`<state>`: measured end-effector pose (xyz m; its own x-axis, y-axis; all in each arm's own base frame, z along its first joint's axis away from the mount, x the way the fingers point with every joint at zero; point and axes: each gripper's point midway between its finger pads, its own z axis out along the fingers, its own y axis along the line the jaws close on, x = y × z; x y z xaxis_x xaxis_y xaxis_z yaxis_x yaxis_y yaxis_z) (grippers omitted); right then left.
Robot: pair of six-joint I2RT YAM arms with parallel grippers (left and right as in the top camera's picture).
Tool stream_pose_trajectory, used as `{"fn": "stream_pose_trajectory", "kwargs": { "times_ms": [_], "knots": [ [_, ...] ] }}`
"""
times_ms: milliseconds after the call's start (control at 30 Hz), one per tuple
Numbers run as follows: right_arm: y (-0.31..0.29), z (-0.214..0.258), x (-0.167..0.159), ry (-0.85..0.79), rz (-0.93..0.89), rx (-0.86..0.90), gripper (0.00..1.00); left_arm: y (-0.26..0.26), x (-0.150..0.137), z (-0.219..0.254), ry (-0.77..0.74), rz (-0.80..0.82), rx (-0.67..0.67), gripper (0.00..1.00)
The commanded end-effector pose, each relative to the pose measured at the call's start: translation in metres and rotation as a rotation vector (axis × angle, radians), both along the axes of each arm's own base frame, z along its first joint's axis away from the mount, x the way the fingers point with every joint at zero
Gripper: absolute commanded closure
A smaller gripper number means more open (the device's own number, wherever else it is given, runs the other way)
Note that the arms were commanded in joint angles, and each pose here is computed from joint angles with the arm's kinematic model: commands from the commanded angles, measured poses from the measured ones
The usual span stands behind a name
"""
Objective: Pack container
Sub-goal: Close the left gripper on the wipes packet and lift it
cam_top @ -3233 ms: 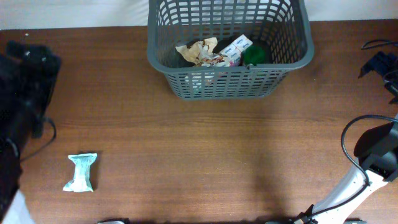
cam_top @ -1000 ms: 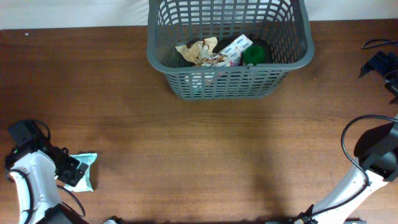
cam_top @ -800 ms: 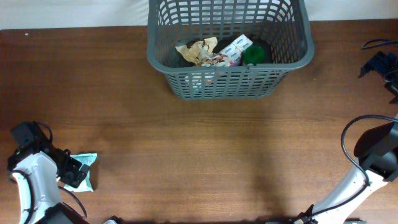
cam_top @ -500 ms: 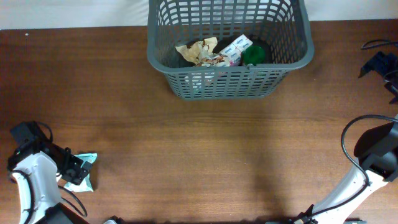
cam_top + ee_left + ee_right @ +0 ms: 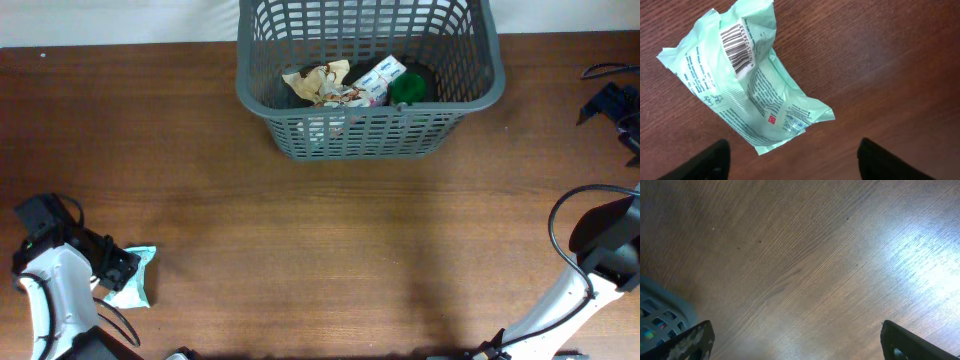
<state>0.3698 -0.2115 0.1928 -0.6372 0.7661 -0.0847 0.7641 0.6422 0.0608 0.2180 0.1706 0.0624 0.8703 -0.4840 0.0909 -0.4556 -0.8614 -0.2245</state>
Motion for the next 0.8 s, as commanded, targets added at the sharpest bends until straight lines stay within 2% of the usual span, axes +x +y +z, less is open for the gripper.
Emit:
{"fn": "stream_pose_trajectory", "kwargs": {
  "times_ms": [0, 33, 100, 300, 533, 767],
  "knots": [
    [0.002, 0.004, -0.001, -0.011, -0.009, 0.005, 0.01, -0.001, -0.003, 0.0, -0.001, 0.009, -0.005, 0.22],
    [0.002, 0.004, -0.001, -0.011, -0.009, 0.005, 0.01, -0.001, -0.003, 0.0, -0.002, 0.009, -0.005, 0.17],
    [0.002, 0.004, -0.001, -0.011, -0.009, 0.005, 0.01, -0.001, -0.002, 0.0, -0.004, 0.009, -0.004, 0.01],
    [0.002, 0.004, -0.001, -0.011, -0.009, 0.005, 0.01, -0.004, -0.005, -0.004, 0.008, 0.009, -0.012, 0.01],
    [0.002, 0.004, -0.001, -0.011, -0.009, 0.005, 0.01, -0.014, -0.019, -0.032, 0.093, 0.01, -0.079, 0.01],
    [0.002, 0.004, -0.001, -0.011, -0.009, 0.005, 0.01, -0.015, -0.02, -0.053, 0.143, 0.01, -0.118, 0.01]
  ]
}}
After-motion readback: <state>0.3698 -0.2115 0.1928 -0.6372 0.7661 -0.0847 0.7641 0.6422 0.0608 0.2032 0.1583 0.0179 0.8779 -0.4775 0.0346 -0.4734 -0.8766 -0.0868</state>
